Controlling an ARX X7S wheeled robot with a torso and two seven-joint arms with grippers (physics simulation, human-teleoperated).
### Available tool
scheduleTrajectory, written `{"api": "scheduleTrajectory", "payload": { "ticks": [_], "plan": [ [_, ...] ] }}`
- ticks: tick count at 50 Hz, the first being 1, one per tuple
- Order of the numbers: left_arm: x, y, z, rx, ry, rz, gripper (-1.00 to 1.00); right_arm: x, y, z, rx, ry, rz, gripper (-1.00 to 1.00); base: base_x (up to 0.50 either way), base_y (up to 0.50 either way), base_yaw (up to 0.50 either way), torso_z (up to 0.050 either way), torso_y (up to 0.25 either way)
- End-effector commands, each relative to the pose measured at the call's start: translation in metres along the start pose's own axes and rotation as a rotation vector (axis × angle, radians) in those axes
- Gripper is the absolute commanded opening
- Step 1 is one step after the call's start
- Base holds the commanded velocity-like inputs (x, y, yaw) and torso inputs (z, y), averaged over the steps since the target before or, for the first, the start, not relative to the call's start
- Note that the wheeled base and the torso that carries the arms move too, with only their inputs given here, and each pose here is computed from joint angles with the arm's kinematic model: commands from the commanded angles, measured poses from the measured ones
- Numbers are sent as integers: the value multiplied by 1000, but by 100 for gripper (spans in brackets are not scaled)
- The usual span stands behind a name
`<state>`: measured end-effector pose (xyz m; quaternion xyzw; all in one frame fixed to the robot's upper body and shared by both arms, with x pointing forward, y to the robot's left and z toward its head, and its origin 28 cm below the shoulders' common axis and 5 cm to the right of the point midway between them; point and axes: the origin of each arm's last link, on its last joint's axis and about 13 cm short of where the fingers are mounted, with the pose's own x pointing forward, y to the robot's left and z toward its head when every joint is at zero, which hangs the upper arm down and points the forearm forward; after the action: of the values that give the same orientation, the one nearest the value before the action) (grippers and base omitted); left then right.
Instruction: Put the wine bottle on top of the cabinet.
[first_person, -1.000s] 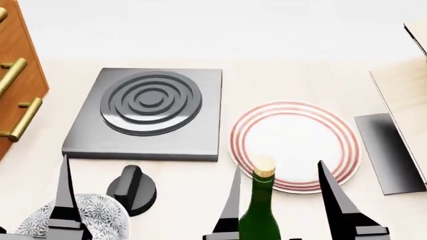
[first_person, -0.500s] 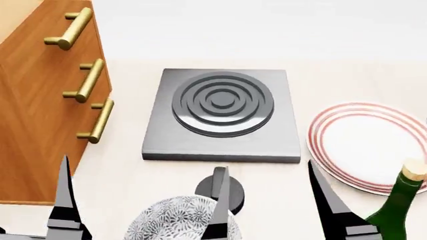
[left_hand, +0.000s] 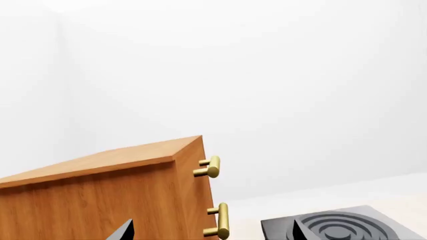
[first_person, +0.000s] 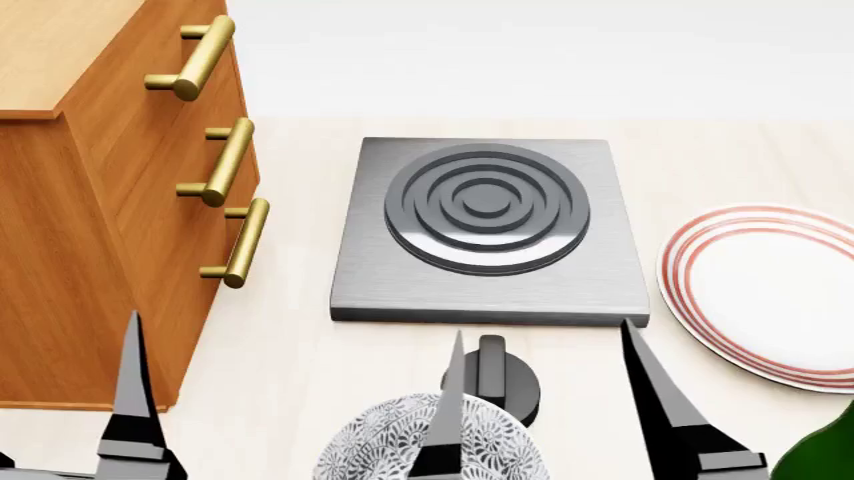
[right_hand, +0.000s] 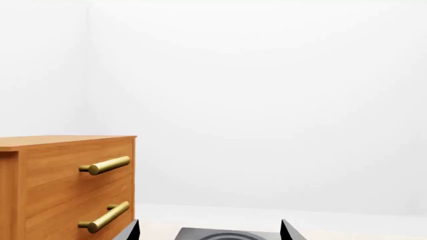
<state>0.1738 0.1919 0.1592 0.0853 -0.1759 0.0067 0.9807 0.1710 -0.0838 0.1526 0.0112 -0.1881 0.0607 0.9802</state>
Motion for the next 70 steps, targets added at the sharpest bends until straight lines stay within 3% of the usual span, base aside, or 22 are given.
{"api": "scheduleTrajectory", "payload": {
  "ticks": [1,20,31,70],
  "plan": [
    [1,-1,3,-64,-32,-37,100,2,-4,1,-18,-5,-22,100,0,0,0,0,0],
    [1,-2,4,-64,-30,-42,100,20,-45,23,-135,-37,-181,100,0,0,0,0,0],
    [0,-1,5,-64,-33,-44,100,20,-60,28,-171,-27,-228,100,0,0,0,0,0],
    [-1,-1,7,-52,-31,-45,100,10,-95,15,-176,26,-404,100,0,0,0,0,0]
  ]
}}
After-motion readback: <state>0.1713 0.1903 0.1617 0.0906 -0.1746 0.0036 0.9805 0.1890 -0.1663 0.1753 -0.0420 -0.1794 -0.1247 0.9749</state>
